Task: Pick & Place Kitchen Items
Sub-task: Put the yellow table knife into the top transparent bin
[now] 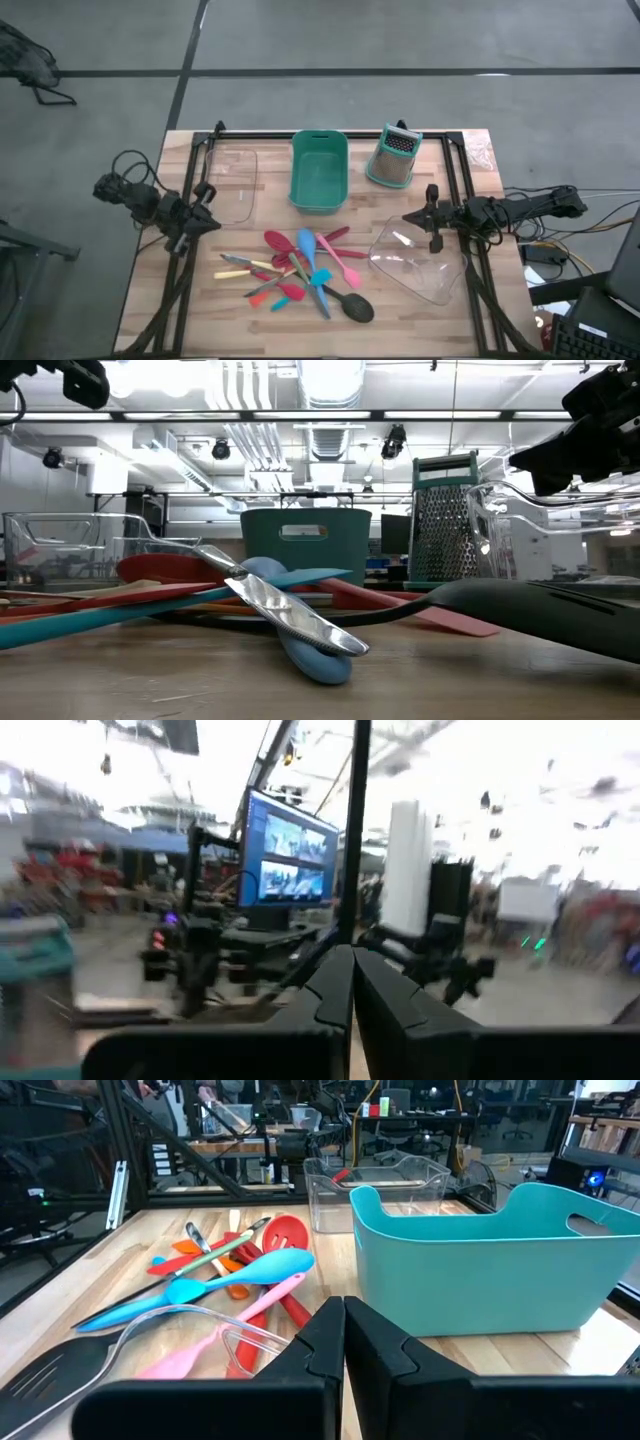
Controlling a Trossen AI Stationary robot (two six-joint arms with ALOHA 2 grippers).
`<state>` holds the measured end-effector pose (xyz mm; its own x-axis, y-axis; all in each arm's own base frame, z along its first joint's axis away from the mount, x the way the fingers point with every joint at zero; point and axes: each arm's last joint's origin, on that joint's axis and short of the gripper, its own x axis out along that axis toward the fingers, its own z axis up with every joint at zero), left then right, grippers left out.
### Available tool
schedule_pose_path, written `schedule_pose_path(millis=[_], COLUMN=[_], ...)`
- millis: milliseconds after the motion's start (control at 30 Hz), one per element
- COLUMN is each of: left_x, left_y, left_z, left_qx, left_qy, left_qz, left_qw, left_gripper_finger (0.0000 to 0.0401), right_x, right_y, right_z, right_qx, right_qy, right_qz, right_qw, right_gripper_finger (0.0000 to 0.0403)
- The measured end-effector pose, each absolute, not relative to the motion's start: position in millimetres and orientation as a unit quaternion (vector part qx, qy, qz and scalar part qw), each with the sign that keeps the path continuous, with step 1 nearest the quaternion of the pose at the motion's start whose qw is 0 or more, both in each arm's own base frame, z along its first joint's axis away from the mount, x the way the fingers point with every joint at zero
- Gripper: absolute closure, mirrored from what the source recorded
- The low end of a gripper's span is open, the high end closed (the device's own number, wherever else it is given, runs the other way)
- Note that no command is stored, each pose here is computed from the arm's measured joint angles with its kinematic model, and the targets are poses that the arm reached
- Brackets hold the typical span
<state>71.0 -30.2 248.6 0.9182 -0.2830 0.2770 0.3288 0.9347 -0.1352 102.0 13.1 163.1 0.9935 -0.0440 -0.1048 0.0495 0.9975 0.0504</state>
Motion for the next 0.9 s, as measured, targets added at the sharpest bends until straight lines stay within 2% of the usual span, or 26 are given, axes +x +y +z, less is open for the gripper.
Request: schedule_pose_path(millis=[133,333,533,900], left_x=[69.6,74.1,97.6,119.6], left_y=[-29.2,-31.4,-39.4,-49.5], left_z=[255.1,255.4,245.1,272.2], left_qx=[-0.153,-0.172,-0.167,-0.129], left_qy=[-0.152,-0.143,-0.069,0.097], left_qz=[-0.162,-0.163,-0.1,-0.061], left_qw=[0.963,0.961,0.978,0.985], left_gripper_finger=[0.0385,0.0385,0.0377,0.0319], right_x=[102.0,102.0,102.0,102.0], right_y=[13.1,13.1,13.1,13.1], right_z=[163.1,163.1,163.0,163.1], right_qx=[0.027,0.027,0.026,0.026], right_qy=[0.052,0.052,0.052,0.052], right_qz=[-0.023,-0.024,-0.023,-0.024], right_qw=[0.998,0.998,0.998,0.998], right_gripper_finger=[0.0394,0.0394,0.0394,0.0394])
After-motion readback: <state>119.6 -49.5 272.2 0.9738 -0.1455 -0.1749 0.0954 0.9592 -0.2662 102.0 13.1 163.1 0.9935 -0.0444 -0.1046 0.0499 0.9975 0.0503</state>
